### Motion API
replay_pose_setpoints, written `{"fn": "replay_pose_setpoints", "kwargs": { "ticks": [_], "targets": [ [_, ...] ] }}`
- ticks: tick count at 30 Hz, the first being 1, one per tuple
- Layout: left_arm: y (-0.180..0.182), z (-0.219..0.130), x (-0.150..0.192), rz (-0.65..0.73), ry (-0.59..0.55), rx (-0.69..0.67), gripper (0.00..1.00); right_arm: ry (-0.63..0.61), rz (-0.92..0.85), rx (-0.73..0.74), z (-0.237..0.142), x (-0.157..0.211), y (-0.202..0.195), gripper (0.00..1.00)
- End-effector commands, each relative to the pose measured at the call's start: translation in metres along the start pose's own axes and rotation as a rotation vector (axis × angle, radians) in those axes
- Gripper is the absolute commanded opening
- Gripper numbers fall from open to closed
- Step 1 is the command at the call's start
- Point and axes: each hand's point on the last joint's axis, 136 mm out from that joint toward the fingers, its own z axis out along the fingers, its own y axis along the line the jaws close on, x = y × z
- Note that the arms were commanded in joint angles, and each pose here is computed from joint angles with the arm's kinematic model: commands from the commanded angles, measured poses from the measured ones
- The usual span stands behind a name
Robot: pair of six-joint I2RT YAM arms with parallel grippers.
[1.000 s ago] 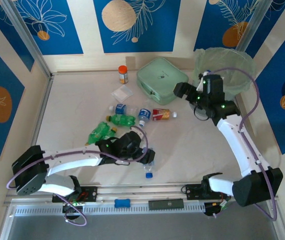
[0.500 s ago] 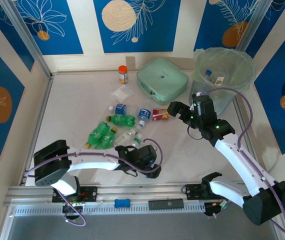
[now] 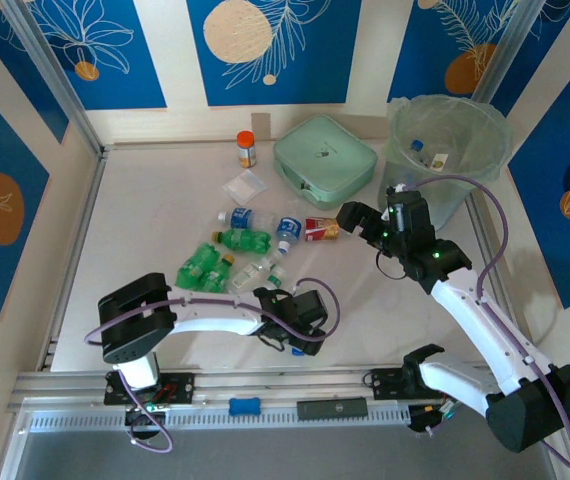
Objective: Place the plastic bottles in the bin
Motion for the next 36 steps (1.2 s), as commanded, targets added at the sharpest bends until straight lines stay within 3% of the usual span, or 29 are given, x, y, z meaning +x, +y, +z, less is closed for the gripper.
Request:
{"fn": "replay_pose_setpoints", "kwargs": {
  "ticks": [1, 8, 11, 16, 23, 29, 36],
  "targets": [
    [0.010, 0.004, -0.002, 0.002, 0.005, -0.048, 0.90, -0.021, 0.002, -0.001, 0.000, -0.003, 0.001, 0.99],
    [0.009, 0.006, -0.003, 0.001, 0.006, -0.024, 0.65, -0.011, 0.005, 0.004, 0.005, -0.002, 0.001, 0.99],
    [0.008, 0.001, -0.007, 0.007, -0.018, -0.011, 0.61, 0.000, 0.011, -0.005, 0.008, -0.001, 0.002, 0.99],
    [0.005, -0.020, -0.029, 0.016, -0.109, 0.056, 0.56, 0.011, 0.023, -0.043, 0.012, 0.001, 0.007, 0.99],
    [0.024, -0.073, -0.080, -0.012, -0.334, 0.122, 0.52, 0.021, 0.067, -0.138, 0.013, -0.004, 0.017, 0.99],
    [0.043, -0.103, -0.117, -0.100, -0.488, 0.239, 0.51, 0.052, 0.062, -0.283, 0.015, -0.002, 0.041, 1.00],
    [0.056, -0.131, -0.148, -0.151, -0.631, 0.387, 0.49, 0.116, -0.014, -0.499, 0.016, 0.007, 0.082, 0.92]
  ]
}}
